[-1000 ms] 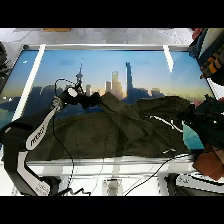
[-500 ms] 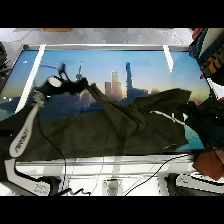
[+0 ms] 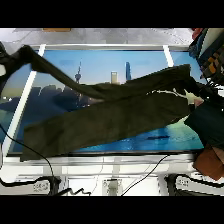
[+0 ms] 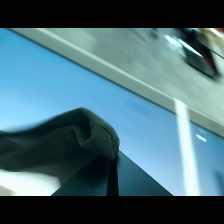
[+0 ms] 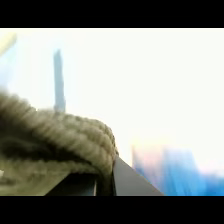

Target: Fold the clothes and pants, and hang the long-sleeved shirts on hangers.

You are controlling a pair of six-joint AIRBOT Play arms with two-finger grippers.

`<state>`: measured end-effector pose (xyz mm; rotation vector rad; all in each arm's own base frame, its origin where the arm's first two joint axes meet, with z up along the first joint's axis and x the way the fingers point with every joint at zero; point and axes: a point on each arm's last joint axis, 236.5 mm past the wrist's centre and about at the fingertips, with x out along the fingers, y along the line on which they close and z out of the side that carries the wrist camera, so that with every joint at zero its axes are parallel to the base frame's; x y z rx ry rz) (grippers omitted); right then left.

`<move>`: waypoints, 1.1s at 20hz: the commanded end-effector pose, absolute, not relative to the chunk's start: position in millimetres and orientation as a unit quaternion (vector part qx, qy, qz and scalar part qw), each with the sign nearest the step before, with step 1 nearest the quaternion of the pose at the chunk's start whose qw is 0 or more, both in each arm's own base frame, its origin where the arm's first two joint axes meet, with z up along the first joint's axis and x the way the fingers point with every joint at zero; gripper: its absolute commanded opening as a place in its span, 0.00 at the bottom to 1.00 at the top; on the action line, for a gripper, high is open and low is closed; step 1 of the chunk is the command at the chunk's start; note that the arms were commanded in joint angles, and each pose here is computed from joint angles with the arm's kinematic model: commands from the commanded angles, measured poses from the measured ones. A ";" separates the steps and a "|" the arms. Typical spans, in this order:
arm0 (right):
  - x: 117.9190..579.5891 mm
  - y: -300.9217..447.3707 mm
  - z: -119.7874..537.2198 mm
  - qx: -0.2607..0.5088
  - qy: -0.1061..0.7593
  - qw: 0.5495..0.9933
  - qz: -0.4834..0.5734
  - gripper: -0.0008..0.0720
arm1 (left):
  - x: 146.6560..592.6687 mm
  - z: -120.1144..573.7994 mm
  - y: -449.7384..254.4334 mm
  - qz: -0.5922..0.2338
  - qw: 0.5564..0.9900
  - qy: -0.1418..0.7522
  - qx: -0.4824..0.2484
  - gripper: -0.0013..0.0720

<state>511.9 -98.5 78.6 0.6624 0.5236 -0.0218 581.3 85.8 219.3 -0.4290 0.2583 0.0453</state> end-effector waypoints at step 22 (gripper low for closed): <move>523.4 -134.7 16.3 0.250 0.287 0.921 -0.085 0.07 | 370.2 -96.3 145.3 0.143 0.697 0.691 -0.129 0.05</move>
